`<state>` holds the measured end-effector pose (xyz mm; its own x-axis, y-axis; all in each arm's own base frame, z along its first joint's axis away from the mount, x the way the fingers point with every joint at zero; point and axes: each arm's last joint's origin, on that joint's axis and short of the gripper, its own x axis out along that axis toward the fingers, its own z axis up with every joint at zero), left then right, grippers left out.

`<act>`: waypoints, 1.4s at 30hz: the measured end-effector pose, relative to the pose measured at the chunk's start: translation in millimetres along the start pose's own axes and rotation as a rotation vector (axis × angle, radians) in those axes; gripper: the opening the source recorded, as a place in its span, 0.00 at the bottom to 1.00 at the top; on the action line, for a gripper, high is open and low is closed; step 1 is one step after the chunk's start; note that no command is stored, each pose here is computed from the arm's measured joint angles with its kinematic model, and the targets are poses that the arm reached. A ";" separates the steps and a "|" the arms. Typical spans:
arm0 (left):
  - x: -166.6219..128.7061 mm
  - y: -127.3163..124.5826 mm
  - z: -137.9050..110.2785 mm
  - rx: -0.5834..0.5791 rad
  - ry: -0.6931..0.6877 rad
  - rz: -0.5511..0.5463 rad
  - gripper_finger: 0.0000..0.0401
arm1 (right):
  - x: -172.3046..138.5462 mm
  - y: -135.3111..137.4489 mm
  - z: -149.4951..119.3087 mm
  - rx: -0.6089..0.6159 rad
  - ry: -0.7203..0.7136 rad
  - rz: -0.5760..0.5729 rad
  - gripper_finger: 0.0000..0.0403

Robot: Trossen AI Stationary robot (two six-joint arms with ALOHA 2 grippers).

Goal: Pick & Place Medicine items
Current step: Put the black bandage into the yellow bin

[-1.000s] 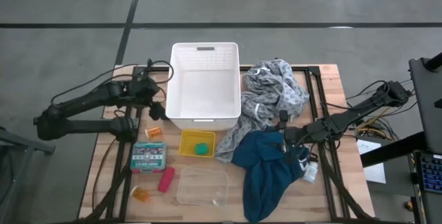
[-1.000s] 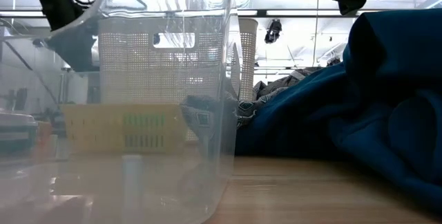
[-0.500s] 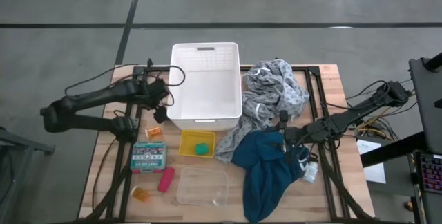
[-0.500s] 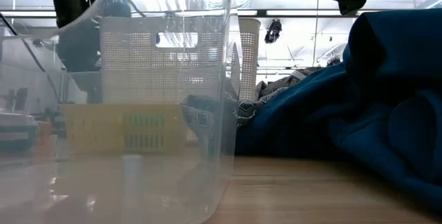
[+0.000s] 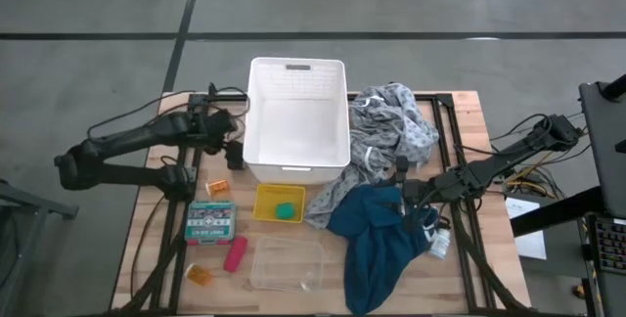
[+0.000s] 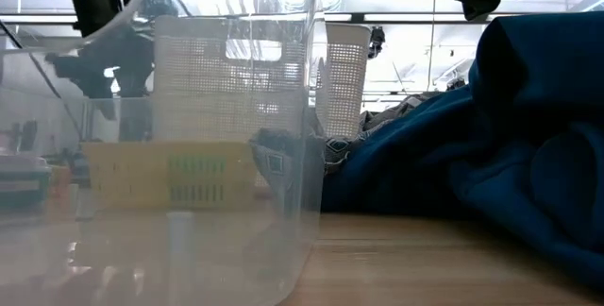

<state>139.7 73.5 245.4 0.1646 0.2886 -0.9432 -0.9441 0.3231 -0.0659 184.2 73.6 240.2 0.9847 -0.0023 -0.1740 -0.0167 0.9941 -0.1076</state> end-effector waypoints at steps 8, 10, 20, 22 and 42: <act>-1.3 7.6 -8.9 -0.556 0.061 0.025 0.73 | 0.0 0.1 0.0 0.000 0.000 0.000 0.45; 3.3 7.6 -10.2 -0.660 0.060 0.026 0.73 | 0.0 0.0 0.0 0.000 0.000 0.000 0.44; 49.1 -6.1 -18.4 -0.978 0.049 -0.206 0.73 | 0.0 0.0 0.0 0.000 0.000 0.000 0.44; 56.9 -3.3 -23.5 -1.047 0.066 -0.187 0.73 | 0.0 0.0 0.0 0.000 0.000 0.000 0.44; 61.9 5.8 -32.5 -1.338 0.135 -0.065 0.70 | 0.0 0.0 0.0 0.000 0.000 0.000 0.44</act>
<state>135.1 63.9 176.1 0.2632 0.1912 -0.9456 -0.5006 -0.8108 -0.3033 184.2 73.6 240.2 0.9848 -0.0022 -0.1740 -0.0168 0.9940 -0.1077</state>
